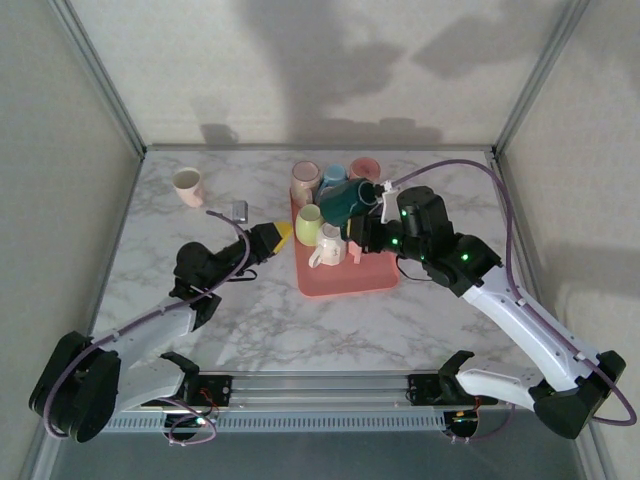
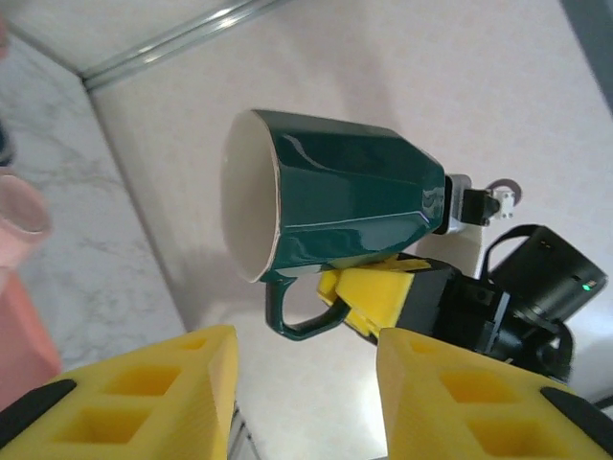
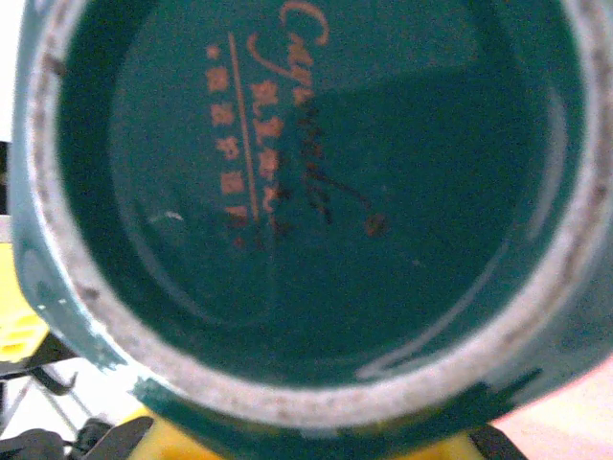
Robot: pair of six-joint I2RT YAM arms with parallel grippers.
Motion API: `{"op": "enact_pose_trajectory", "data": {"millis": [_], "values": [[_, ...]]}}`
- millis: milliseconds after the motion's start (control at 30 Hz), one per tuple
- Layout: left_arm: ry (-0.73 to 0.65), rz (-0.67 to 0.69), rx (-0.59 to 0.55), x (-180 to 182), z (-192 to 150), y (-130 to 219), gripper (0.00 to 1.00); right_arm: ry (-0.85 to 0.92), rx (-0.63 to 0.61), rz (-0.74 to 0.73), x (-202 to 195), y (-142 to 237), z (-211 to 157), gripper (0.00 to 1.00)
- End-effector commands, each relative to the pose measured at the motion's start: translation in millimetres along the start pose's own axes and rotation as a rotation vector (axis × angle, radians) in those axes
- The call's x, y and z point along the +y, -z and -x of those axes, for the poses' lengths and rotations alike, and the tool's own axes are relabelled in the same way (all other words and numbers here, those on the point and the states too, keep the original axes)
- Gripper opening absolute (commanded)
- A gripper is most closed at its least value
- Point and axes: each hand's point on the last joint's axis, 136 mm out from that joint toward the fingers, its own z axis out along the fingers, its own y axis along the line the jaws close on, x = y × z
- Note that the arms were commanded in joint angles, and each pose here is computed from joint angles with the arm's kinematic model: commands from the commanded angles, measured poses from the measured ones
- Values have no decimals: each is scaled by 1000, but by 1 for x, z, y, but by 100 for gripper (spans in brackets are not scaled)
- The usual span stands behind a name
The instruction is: Turn the mug right side up
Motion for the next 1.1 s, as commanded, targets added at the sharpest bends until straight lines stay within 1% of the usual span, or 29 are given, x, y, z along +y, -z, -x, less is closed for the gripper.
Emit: {"op": "enact_pose_trajectory", "data": {"millis": [0,233,367,700,1067], "values": [[-14,-169,-28,-45,6,-4,44,40,-191,222,53,25,58,0],[23,-220,-14,-51,-1,-11,45,-9,-216,341,72,17,72,0],[57,-278,-3,-56,-4,-14,46,-44,-221,393,79,14,75,0],[71,-388,17,-69,-9,-27,50,-118,-192,466,87,5,75,0],[91,-426,-7,-67,-3,-39,48,-197,-154,519,88,-5,66,0]]}}
